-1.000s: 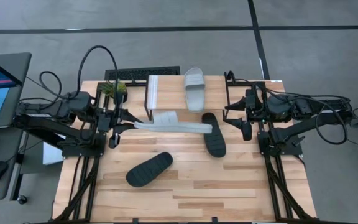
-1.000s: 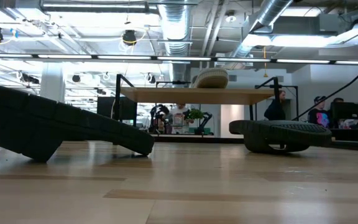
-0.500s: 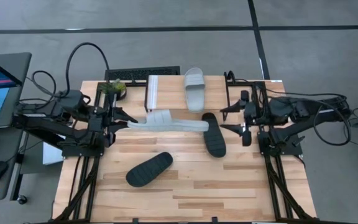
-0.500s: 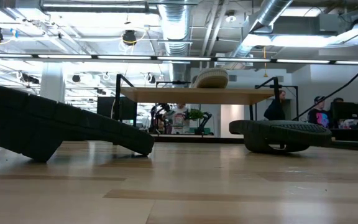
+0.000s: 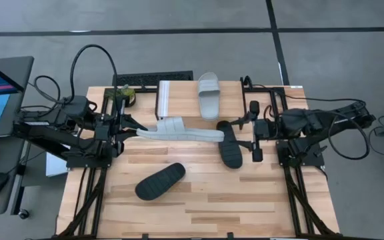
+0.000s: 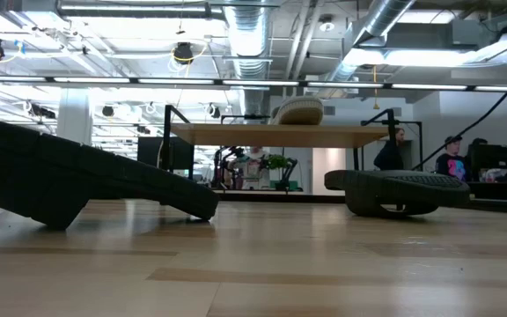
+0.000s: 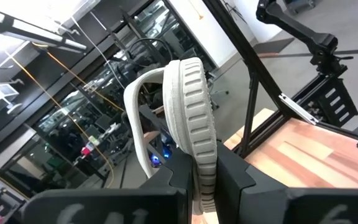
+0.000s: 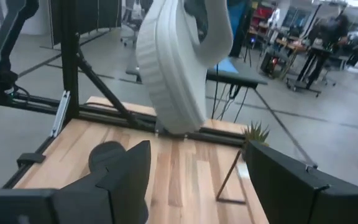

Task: Pick and place slides into the shelf
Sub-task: Put the gray slide on the shelf

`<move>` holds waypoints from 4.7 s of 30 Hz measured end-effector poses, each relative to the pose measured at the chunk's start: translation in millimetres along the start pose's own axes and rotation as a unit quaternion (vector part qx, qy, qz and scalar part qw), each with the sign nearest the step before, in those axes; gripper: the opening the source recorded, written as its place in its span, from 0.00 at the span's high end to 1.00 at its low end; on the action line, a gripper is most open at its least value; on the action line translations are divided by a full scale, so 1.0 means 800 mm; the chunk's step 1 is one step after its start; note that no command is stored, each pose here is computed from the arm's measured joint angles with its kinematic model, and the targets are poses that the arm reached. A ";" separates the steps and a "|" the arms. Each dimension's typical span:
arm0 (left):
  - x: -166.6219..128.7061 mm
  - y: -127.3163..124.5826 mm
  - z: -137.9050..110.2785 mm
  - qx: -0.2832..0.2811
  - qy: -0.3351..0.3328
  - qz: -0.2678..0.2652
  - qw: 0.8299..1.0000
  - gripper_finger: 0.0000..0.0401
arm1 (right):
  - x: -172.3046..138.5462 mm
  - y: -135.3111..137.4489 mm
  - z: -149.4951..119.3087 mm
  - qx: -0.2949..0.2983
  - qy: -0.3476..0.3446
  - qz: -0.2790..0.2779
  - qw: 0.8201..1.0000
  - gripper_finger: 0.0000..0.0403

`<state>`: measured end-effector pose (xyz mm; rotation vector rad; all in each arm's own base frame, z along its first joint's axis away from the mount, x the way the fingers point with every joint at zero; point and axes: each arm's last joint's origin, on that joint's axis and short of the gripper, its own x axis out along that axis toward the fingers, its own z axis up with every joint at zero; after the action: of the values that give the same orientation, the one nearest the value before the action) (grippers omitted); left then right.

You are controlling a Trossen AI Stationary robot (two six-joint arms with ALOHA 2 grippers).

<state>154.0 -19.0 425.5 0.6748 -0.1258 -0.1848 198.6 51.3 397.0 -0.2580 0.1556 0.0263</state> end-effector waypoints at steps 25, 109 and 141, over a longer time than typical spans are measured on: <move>0.000 0.000 0.000 -0.009 0.000 0.000 1.000 0.96 | 0.034 0.000 0.008 -0.026 -0.073 0.071 0.994 0.37; 0.001 0.001 -0.016 -0.642 0.045 0.128 0.754 0.61 | 0.013 -0.044 0.020 -0.022 -0.004 0.058 0.998 0.88; -0.003 -0.001 -0.028 -0.403 0.140 0.186 0.885 0.61 | 0.056 -0.084 -0.023 -0.162 0.461 -0.384 0.784 0.88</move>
<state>155.8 -5.3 407.7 -0.1688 0.1032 0.2316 242.8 -17.9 389.0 -0.6542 1.0266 -0.9181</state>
